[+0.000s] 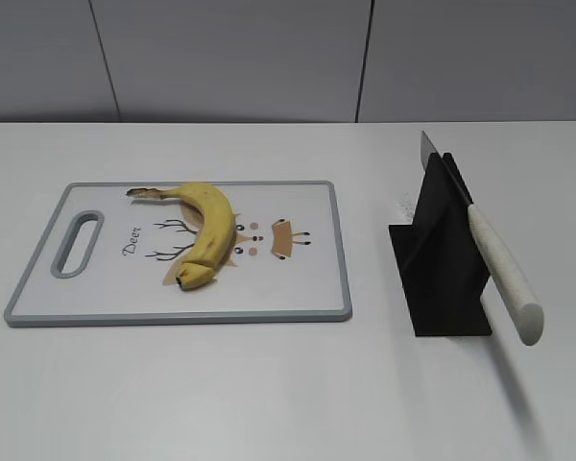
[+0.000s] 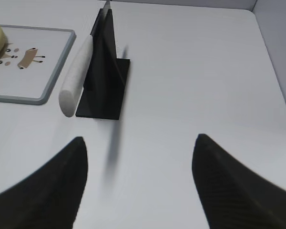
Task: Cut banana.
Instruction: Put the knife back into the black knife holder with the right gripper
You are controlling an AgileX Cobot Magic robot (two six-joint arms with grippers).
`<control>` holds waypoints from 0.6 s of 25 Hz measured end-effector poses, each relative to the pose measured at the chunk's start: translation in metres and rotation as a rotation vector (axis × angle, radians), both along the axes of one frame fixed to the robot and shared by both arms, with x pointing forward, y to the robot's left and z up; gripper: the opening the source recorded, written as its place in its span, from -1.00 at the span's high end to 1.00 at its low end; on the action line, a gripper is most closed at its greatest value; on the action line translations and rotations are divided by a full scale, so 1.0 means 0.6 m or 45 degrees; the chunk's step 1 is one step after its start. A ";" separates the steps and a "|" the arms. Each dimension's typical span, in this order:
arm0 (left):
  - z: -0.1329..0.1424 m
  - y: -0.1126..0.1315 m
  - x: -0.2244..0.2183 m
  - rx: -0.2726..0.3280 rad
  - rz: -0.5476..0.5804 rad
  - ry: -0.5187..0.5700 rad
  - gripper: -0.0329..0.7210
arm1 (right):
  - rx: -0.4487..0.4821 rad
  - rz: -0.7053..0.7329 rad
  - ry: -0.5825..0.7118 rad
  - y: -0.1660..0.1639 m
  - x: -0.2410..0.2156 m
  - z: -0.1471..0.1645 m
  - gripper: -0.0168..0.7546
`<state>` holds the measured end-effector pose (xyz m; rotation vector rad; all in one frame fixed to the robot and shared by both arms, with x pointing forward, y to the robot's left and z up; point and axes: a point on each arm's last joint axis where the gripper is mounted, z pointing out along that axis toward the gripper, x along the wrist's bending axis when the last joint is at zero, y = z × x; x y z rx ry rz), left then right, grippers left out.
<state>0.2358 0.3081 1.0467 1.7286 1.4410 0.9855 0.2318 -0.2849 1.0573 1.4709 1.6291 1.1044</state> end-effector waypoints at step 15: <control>0.000 0.000 0.000 0.000 0.000 0.000 -0.66 | 0.000 -0.004 0.000 0.000 0.000 0.000 -0.42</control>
